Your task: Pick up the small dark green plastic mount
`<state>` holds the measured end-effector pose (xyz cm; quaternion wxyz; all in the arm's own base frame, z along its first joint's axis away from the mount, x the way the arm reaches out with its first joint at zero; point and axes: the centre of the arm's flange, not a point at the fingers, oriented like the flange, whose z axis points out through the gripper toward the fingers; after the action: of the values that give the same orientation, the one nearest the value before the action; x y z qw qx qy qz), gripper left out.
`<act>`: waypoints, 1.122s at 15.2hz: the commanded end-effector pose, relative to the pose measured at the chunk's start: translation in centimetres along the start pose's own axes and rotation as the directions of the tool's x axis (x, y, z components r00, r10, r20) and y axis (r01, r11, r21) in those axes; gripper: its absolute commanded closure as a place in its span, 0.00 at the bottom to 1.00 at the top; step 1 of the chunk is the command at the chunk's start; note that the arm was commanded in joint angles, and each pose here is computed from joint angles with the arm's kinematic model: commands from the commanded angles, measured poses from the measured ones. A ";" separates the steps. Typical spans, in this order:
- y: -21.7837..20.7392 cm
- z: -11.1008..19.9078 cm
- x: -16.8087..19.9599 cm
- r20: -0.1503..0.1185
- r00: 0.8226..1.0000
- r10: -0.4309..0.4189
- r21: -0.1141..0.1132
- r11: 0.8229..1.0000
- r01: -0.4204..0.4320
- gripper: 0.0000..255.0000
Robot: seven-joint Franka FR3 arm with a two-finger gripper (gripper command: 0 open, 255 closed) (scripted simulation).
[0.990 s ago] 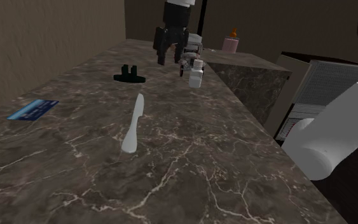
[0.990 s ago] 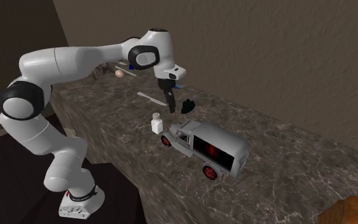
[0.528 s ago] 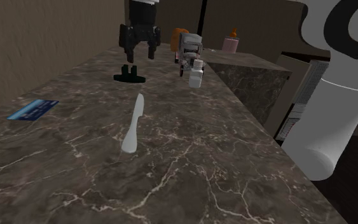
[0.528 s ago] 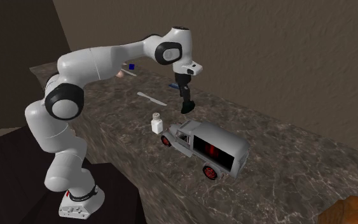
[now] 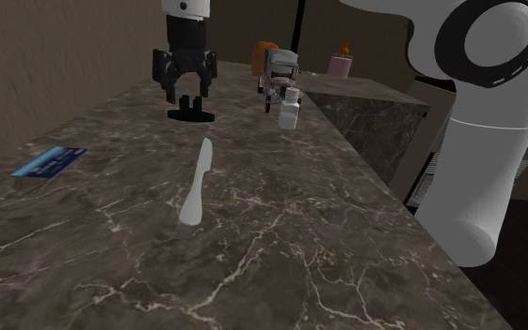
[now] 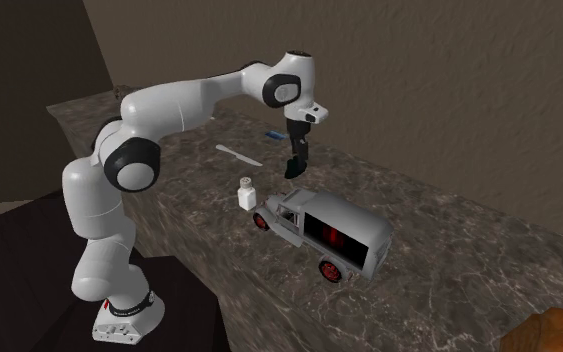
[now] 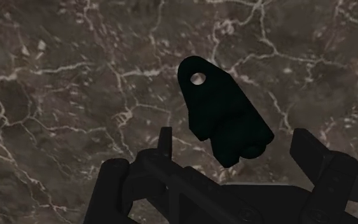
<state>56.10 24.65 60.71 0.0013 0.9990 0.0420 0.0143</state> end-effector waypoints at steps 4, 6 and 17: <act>0.1 2.0 0.0 0.000 1.000 0.000 0.000 1.000 0.000 0.00; 0.2 2.0 0.0 0.000 1.000 0.000 0.000 1.000 0.000 1.00; 0.1 0.4 0.1 0.000 1.000 0.000 0.000 1.000 0.000 1.00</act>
<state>56.18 24.51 59.79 0.0011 0.9990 0.0419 0.0146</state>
